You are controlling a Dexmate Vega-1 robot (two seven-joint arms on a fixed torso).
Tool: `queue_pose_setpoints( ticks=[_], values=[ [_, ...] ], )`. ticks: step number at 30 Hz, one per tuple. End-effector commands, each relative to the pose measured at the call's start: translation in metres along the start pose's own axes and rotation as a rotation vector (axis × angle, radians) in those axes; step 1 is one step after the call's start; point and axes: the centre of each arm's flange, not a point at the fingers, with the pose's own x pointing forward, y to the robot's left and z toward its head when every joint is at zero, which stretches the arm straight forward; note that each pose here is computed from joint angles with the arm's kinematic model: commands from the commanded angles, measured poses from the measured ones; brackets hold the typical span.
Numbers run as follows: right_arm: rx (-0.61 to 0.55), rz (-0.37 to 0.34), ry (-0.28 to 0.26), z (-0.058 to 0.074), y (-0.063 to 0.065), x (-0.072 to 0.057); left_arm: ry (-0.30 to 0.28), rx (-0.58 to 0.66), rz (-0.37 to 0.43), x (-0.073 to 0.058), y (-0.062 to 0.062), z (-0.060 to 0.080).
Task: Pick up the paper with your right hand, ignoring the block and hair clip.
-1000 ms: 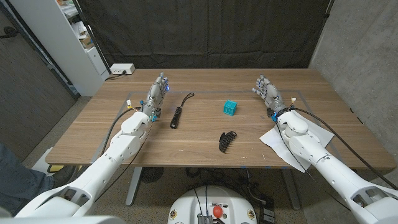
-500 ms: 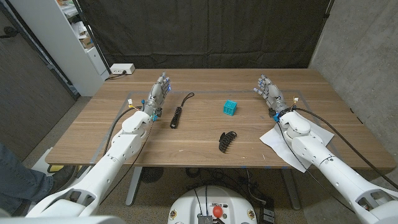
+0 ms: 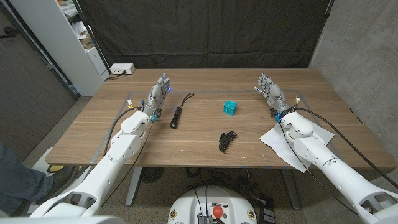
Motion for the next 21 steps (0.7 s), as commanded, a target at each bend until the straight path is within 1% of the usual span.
queue_pose_setpoints(
  ticks=[1,10,21],
  values=[
    [0.008,0.019,-0.032,0.003,-0.003,-0.007,0.009,0.014,-0.010,-0.001,-0.002,0.003],
    [-0.024,0.027,-0.042,0.009,-0.008,-0.013,0.003,0.019,-0.011,0.000,-0.006,0.007],
    [-0.038,0.030,-0.043,0.009,-0.013,-0.020,0.019,0.026,-0.024,0.003,-0.013,0.005]
  ],
)
